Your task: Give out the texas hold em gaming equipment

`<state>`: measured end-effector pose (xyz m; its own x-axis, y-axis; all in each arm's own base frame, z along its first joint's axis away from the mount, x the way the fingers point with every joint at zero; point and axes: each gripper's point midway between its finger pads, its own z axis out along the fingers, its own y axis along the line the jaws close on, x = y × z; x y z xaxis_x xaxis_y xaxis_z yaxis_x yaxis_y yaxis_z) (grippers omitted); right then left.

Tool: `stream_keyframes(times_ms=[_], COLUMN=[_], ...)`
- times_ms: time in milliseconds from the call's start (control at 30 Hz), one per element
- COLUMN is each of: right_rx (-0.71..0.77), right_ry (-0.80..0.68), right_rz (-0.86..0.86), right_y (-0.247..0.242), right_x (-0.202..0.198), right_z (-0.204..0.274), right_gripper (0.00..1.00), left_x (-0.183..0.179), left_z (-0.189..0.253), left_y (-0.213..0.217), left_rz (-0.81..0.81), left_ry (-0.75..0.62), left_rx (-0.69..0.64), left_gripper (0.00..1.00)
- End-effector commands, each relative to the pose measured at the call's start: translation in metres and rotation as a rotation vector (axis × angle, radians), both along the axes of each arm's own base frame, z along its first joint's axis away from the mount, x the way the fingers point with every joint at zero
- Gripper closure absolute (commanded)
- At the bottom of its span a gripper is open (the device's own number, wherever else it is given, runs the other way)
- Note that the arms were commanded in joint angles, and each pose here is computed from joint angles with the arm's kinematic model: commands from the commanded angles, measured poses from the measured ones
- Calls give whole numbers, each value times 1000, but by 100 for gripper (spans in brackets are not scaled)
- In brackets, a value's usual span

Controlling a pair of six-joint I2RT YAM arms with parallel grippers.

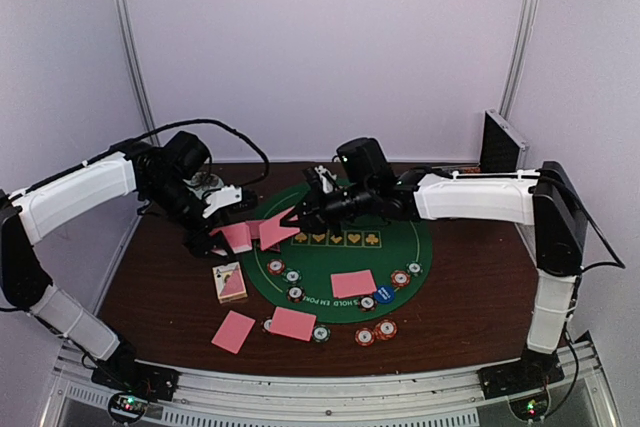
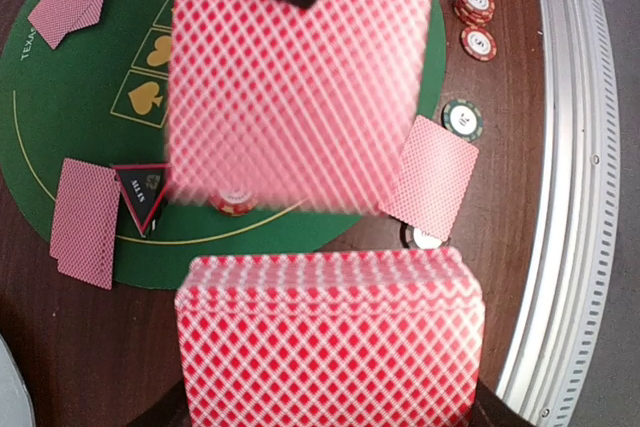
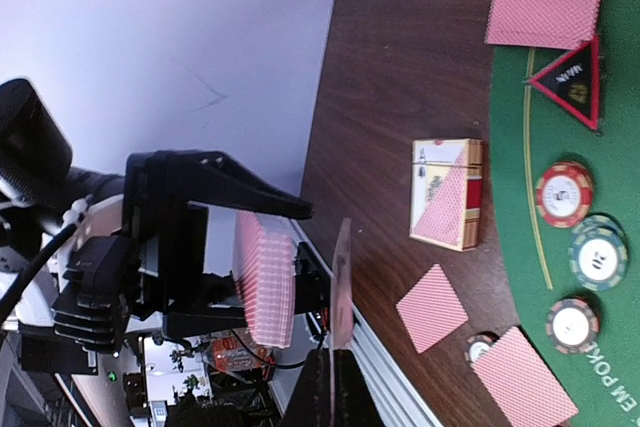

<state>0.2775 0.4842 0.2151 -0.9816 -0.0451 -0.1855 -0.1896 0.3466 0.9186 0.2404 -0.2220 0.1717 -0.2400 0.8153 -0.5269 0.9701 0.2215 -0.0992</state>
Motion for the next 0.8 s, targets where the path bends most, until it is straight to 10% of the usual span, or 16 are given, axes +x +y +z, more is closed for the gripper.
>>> stream_keyframes(times_ms=[0,767], right_rx=[-141,-1179], right_ry=[-88,-1030], right_rz=[-41,62], right_y=[-38,-87], right_x=[23,131], right_z=[0,-29], right_gripper=[100,100], left_x=[1,-3], left_z=[8,5], left_y=[1,25], left_rz=[-9,64], left_ry=[-57,-40], left_rx=[-15,16], left_gripper=[100,100])
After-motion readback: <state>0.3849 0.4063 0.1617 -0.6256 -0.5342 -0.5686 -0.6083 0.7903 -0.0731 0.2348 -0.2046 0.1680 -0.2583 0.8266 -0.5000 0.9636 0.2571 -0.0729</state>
